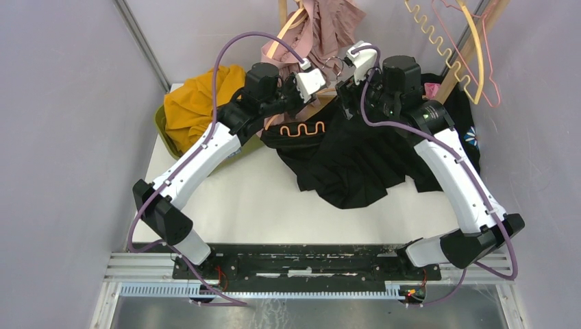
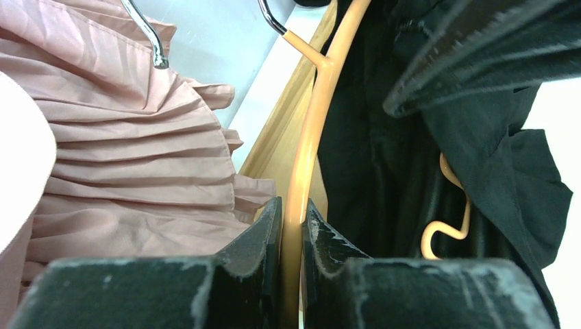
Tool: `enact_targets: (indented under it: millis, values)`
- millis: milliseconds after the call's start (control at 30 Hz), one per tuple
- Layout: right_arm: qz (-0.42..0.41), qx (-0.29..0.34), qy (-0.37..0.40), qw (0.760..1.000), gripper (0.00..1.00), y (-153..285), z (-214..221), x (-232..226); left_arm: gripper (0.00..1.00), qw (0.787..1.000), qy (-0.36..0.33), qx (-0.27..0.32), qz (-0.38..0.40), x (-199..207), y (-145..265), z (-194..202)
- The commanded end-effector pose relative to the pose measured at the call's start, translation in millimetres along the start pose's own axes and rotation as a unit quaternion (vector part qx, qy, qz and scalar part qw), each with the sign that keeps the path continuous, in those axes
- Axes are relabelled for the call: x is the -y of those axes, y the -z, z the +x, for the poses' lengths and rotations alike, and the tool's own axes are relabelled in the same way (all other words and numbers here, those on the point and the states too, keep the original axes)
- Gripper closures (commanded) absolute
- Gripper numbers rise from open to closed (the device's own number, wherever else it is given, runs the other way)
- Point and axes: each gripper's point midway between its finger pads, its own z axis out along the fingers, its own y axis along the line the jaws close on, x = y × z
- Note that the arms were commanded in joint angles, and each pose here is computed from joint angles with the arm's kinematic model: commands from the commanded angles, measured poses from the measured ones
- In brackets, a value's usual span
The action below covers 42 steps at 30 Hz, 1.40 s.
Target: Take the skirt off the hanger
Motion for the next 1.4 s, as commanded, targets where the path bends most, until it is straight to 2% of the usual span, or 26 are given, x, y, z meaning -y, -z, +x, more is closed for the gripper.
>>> enact_targets:
  millis: [0, 200, 267, 400, 433, 767, 900, 1033, 1067, 1133, 1233, 1267, 1300, 1367]
  values:
    - [0.122, -0.074, 0.007, 0.990, 0.25, 2.7, 34.7, 42.4, 0.97, 0.989, -0.017, 0.112, -0.093, -46.8, 29.8, -73.5]
    - [0.134, -0.074, 0.004, 0.988, 0.38, -5.5, 35.4, 46.9, 0.97, 0.989, -0.022, 0.107, -0.100, -48.8, 33.7, -71.7]
    - [0.129, -0.077, 0.004, 0.989, 0.47, -7.2, 37.2, 45.7, 0.97, 0.989, -0.022, 0.105, -0.100, -49.2, 33.3, -70.2]
    - [0.118, -0.069, 0.007, 0.991, 0.96, -5.8, 33.0, 42.1, 0.97, 0.989, -0.020, 0.105, -0.098, -49.0, 31.0, -68.5]
    - [0.116, -0.067, 0.008, 0.991, 0.99, -5.6, 31.6, 41.1, 0.97, 0.989, -0.019, 0.105, -0.098, -48.5, 30.9, -68.3]
    - [0.120, -0.015, 0.009, 0.993, 0.99, 7.7, 3.4, 42.5, 0.97, 0.990, -0.017, 0.103, -0.098, -47.5, 30.7, -65.4]
    - [0.089, 0.021, 0.021, 0.996, 0.99, 17.6, -19.5, 33.1, 0.97, 0.990, -0.017, 0.104, -0.096, -46.9, 30.2, -65.7]
    - [0.057, 0.027, 0.042, 0.997, 0.99, 12.6, -20.0, 23.2, 0.97, 0.989, -0.016, 0.107, -0.096, -47.5, 29.9, -67.8]
    - [0.050, 0.025, 0.049, 0.997, 0.94, 10.5, -17.4, 21.0, 0.97, 0.989, -0.017, 0.108, -0.096, -47.5, 30.3, -68.3]
    - [0.045, 0.023, 0.056, 0.997, 0.71, 8.2, -13.7, 19.2, 0.97, 0.989, -0.017, 0.108, -0.096, -47.4, 30.3, -68.5]
    - [0.041, 0.023, 0.056, 0.997, 0.59, 2.3, -10.4, 18.1, 0.97, 0.989, -0.018, 0.108, -0.099, -48.7, 32.0, -69.9]
    - [0.041, 0.022, 0.057, 0.997, 0.48, 0.4, -9.5, 18.2, 0.97, 0.989, -0.019, 0.108, -0.099, -48.7, 31.7, -69.9]
    - [0.041, 0.020, 0.057, 0.997, 0.43, -2.0, -8.1, 18.6, 0.97, 0.989, -0.019, 0.108, -0.099, -49.1, 31.9, -70.4]
    - [0.043, 0.019, 0.058, 0.997, 0.39, -5.7, -6.9, 19.9, 0.97, 0.989, -0.020, 0.110, -0.100, -49.8, 32.1, -71.7]
